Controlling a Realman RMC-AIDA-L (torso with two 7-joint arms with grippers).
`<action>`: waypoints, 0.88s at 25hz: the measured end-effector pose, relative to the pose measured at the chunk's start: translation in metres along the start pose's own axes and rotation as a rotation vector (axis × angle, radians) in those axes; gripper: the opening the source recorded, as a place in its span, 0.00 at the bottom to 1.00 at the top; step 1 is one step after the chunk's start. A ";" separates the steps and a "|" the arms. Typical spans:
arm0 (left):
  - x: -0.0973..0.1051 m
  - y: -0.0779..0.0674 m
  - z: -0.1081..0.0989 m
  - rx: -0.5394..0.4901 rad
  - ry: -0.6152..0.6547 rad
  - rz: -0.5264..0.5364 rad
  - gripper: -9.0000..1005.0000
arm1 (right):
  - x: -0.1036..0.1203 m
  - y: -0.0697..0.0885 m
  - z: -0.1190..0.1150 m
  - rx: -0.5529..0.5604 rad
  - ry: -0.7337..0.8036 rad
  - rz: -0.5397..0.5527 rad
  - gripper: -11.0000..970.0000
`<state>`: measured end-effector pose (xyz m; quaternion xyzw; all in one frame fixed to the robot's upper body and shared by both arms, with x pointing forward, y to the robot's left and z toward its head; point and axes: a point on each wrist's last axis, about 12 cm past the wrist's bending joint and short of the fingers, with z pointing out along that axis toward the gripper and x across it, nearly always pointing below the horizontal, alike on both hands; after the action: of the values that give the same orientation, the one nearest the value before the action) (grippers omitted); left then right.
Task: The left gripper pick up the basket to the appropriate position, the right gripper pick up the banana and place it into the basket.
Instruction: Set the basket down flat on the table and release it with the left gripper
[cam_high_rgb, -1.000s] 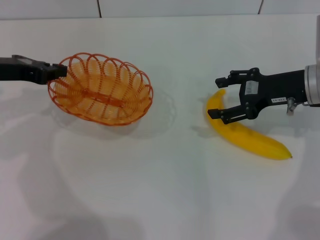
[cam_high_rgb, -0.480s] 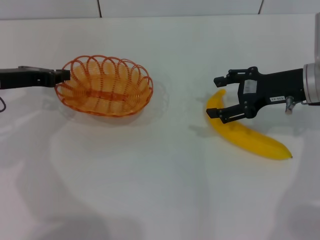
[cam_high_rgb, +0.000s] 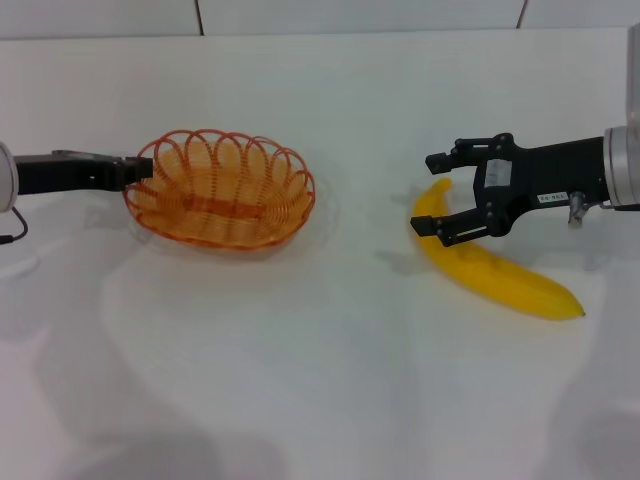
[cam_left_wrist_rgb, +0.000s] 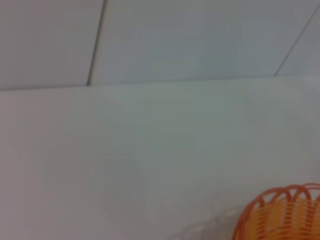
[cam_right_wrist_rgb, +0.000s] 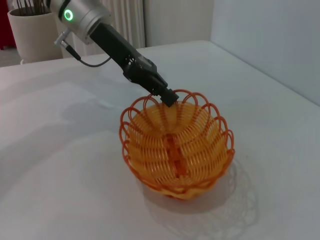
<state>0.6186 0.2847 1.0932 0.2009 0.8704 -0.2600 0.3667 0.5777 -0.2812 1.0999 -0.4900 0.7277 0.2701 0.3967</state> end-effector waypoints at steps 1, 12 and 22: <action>0.000 0.000 0.000 -0.003 0.000 0.000 0.07 | 0.000 0.000 0.000 0.000 0.000 0.000 0.93; 0.002 0.000 0.001 -0.006 -0.002 -0.009 0.07 | 0.001 0.000 0.000 0.003 0.001 0.001 0.93; 0.005 0.000 0.003 -0.002 0.004 -0.015 0.07 | 0.002 0.001 -0.001 0.001 0.001 -0.002 0.93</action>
<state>0.6165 0.2838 1.0880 0.1944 0.8730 -0.2614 0.3631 0.5764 -0.2823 1.0985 -0.4905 0.7275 0.2693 0.3969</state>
